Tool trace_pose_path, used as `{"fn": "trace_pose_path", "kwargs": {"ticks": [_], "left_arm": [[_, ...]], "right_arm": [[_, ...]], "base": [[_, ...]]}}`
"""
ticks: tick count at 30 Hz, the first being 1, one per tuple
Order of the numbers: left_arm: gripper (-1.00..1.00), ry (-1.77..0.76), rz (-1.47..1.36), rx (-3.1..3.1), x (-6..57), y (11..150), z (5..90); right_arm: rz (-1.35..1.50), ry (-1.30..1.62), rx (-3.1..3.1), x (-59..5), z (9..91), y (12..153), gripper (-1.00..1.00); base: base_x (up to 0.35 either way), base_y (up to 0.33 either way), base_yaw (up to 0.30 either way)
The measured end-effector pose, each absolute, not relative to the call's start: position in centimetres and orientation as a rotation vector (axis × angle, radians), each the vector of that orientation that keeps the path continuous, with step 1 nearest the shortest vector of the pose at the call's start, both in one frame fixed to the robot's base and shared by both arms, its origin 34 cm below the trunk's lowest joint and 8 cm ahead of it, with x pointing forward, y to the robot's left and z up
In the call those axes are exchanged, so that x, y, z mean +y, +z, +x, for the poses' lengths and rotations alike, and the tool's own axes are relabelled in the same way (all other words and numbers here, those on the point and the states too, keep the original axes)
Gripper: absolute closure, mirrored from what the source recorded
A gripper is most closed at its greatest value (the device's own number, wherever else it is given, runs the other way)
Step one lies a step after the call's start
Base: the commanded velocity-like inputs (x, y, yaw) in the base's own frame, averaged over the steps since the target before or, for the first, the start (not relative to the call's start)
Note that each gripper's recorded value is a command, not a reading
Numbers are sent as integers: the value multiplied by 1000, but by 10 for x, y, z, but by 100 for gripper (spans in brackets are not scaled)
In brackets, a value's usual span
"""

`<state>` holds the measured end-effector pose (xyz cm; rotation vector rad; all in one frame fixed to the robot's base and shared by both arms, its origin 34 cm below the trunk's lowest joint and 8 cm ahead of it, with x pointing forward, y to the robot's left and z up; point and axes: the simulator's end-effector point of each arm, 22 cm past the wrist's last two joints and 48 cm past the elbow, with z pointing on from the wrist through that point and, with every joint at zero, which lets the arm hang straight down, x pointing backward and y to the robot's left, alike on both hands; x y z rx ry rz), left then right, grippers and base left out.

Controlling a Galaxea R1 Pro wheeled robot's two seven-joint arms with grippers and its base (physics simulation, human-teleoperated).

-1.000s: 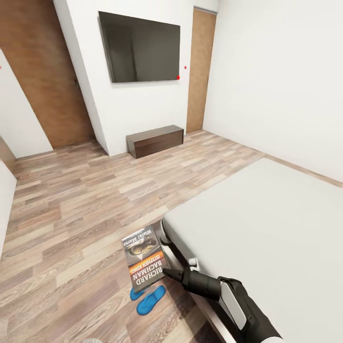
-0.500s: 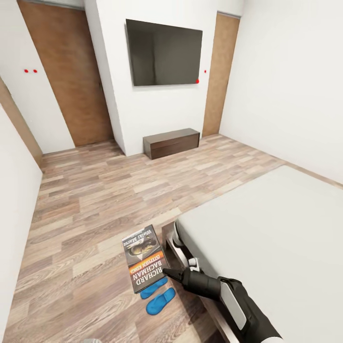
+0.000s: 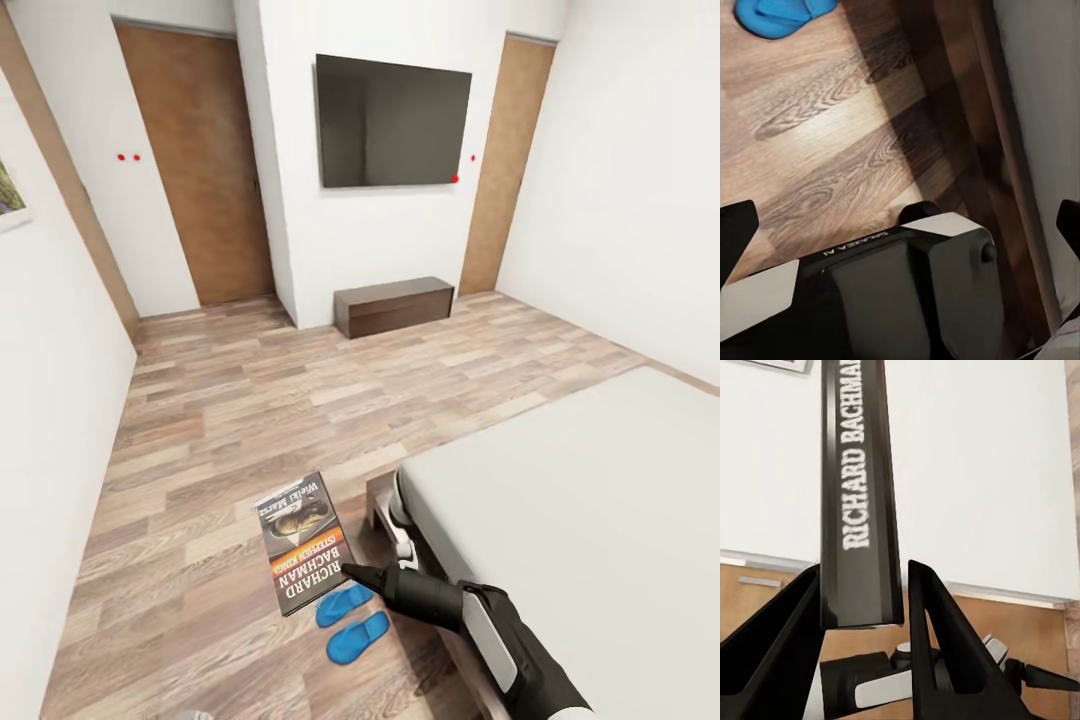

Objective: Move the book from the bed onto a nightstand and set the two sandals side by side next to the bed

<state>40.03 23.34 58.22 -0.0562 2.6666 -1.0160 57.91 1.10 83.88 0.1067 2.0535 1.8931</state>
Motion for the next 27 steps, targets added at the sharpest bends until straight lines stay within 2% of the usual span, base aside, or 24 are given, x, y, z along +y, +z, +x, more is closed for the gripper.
{"fn": "trace_pose_path", "kwargs": {"ticks": [27], "left_arm": [[-100, -1009, -41, 2639, 233, 590, 409]], "right_arm": [[77, 1883, 2033, 11, 580, 852, 100]], "base": [[0, 0, 231]]}}
